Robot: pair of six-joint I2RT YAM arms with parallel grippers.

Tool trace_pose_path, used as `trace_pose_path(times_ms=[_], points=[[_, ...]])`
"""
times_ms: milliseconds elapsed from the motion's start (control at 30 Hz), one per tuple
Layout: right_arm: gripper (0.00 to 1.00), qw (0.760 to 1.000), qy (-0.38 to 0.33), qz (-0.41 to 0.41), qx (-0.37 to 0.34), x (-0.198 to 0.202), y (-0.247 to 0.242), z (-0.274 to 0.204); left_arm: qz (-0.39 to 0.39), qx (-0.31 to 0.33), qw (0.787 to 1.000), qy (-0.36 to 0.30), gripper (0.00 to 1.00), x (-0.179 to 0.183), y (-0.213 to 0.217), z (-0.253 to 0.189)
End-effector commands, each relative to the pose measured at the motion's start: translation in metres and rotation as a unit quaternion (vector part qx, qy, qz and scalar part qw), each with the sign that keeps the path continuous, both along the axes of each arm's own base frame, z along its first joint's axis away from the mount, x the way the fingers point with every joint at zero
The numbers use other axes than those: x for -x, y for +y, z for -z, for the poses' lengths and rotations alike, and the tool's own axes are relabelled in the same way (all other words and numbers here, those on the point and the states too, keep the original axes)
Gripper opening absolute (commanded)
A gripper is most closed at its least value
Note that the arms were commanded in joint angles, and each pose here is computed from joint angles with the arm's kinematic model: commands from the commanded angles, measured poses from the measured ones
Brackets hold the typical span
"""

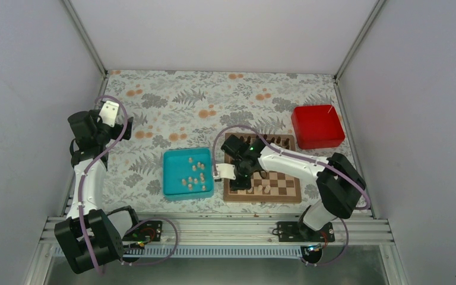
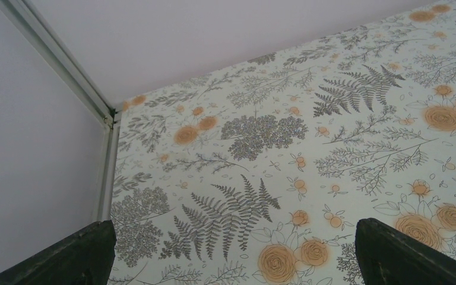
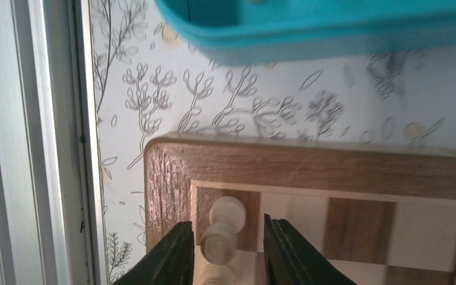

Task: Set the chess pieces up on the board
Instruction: Place the chess piece on the chessboard, then pick up the chess piece from the storage box.

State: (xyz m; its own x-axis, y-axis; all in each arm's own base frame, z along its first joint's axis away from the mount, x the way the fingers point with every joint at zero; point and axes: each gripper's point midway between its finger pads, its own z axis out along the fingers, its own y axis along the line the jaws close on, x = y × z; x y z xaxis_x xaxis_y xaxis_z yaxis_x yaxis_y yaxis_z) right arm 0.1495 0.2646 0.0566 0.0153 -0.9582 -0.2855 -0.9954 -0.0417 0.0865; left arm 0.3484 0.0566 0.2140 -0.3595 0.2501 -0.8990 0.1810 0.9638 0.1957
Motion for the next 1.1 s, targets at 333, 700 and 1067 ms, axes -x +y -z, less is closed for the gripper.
trace_pose_path(times_ms=[333, 700, 1067], points=[[0.42, 0.994, -0.072, -0.029, -0.076, -0.054, 0.081, -0.071, 0.011, -0.002, 1.0, -0.015, 1.0, 0.001, -0.003, -0.009], [0.42, 0.988, -0.058, -0.095, -0.102, -0.057, 0.165, -0.056, 0.011, -0.003, 1.0, -0.018, 1.0, 0.002, -0.003, -0.01], [0.42, 0.988, -0.014, -0.143, -0.064, -0.027, 0.176, -0.016, 0.019, 0.002, 1.0, -0.016, 1.0, 0.001, -0.006, -0.008]])
